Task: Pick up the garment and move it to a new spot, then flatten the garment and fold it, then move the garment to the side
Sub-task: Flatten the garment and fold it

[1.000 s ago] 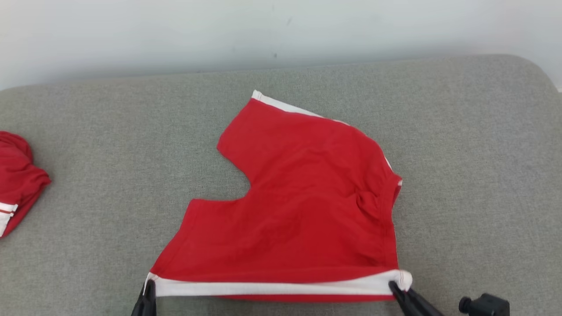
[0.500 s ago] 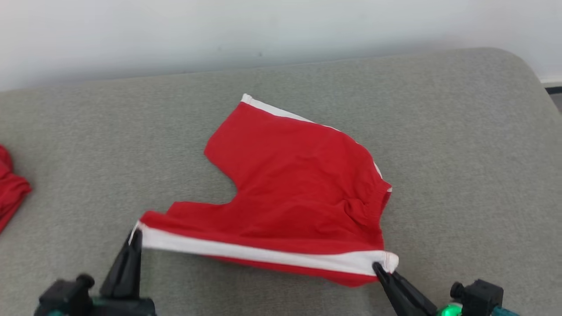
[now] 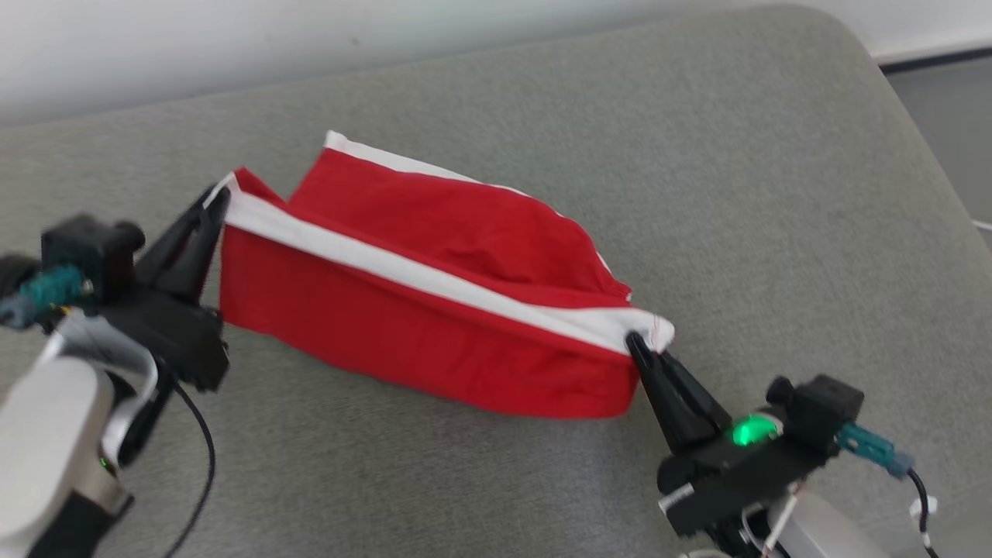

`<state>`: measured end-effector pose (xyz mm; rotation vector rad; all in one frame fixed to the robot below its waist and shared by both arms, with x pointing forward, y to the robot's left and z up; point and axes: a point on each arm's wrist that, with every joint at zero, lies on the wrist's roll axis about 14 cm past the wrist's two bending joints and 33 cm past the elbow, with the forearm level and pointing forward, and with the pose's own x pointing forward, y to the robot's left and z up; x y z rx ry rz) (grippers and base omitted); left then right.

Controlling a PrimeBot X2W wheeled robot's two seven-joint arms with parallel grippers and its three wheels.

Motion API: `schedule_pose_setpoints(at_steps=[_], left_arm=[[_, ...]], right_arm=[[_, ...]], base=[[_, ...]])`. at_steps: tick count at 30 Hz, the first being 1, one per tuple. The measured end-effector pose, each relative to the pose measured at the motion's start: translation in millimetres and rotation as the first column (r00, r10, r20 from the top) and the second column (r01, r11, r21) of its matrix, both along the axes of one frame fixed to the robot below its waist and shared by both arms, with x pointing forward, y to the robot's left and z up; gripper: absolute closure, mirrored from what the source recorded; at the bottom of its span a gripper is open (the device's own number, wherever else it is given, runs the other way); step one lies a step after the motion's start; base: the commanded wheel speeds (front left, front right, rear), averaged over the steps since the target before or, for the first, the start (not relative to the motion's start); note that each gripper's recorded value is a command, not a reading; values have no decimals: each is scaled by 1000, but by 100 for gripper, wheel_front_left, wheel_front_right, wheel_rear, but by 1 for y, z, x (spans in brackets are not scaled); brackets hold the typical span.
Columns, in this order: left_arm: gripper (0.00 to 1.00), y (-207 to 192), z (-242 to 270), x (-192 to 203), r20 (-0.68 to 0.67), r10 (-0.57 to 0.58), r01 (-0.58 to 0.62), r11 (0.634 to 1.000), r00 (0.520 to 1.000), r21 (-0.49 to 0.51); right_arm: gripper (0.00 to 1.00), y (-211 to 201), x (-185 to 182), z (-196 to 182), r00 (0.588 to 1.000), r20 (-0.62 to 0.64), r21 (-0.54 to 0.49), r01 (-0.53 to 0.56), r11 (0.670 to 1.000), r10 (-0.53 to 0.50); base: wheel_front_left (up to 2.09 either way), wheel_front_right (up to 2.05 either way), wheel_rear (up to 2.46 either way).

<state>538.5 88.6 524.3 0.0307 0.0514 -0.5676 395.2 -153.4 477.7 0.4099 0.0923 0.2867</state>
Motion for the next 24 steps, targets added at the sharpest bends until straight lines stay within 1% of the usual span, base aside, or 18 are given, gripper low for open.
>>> schedule_pose_setpoints(at_steps=[2,4,6,9,12,14,16,21,23,24], left_arm=[[100,-6,-6,15,-20,-20,21,999,1000,37],[100,-11,-10,31,-38,-28,30,998,999,46],[100,-17,-17,44,-57,-42,47,996,997,77],[100,-28,-31,60,-96,-59,68,993,994,96],[100,-36,-50,72,-132,-76,94,986,988,138],[100,-42,-55,82,-142,-82,101,986,986,133],[100,-46,-58,85,-147,-87,107,985,985,137],[100,-56,-85,97,-187,-95,130,974,978,185],[100,-60,-89,101,-184,-100,134,974,978,182],[100,-62,-91,102,-183,-102,135,975,978,178]], right_arm=[[100,-4,10,0,1000,4,4,26,1000,-26],[100,-9,19,0,999,8,4,53,999,-53],[100,-12,25,-3,998,1,-3,70,998,-70],[100,-16,33,-10,996,-13,-24,83,996,-84],[100,-23,43,-13,994,-14,-40,109,993,-109],[100,-27,48,-15,992,-15,-52,123,991,-124],[100,-27,50,-18,992,-21,-57,126,990,-128],[100,-25,52,-35,991,-62,-90,114,989,-120],[100,-26,54,-37,990,-65,-97,116,988,-123],[98,-27,54,-37,990,-66,-100,119,988,-126]], base=[[0,0,0],[0,0,0],[0,0,0],[0,0,0],[0,0,0],[0,0,0],[0,0,0],[0,0,0],[0,0,0],[0,0,0]])
